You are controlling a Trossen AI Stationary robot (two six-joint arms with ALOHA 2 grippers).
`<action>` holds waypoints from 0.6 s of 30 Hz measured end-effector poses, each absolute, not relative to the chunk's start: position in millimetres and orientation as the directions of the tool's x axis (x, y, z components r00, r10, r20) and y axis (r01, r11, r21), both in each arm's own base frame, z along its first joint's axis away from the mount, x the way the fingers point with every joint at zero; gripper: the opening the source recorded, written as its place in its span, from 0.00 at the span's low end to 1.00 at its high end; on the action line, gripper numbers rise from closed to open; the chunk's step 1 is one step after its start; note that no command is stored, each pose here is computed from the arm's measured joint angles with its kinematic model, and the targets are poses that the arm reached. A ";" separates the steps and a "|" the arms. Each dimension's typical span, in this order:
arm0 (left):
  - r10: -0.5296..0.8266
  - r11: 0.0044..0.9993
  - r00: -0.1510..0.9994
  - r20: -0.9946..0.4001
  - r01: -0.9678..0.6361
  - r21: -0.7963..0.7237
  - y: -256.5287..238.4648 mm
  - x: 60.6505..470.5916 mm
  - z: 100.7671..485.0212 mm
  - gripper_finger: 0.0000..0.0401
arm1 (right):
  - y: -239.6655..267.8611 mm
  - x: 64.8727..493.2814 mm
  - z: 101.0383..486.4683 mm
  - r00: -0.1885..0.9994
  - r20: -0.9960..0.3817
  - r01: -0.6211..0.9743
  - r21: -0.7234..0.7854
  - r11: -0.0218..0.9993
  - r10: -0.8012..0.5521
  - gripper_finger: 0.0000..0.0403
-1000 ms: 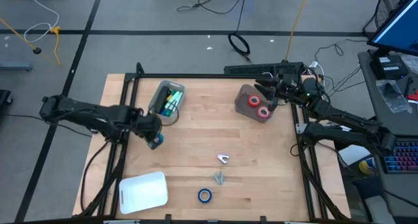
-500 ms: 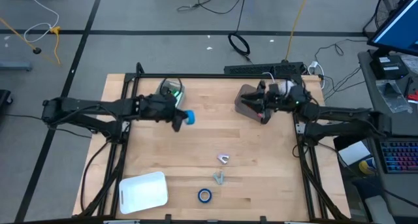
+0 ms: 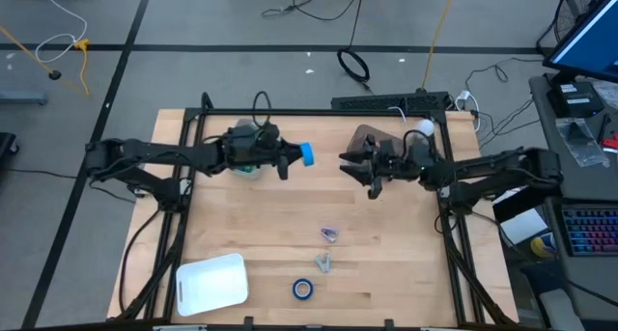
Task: Pick and place Stapler, Stapler remover, tape
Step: Put the light blue tape into the black bin
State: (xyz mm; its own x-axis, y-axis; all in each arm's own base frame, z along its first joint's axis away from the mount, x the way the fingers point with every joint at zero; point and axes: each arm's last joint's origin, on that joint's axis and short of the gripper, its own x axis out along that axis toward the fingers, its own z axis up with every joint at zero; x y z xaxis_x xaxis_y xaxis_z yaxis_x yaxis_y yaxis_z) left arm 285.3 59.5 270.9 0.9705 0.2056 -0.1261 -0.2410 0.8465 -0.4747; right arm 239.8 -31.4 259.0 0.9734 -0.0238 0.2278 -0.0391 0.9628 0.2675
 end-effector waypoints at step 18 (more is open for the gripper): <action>0.018 0.923 0.994 -0.106 -0.058 -0.381 80.6 349.2 291.8 0.10 | -34.8 266.2 262.5 0.984 0.165 0.032 0.232 0.972 -0.072 0.55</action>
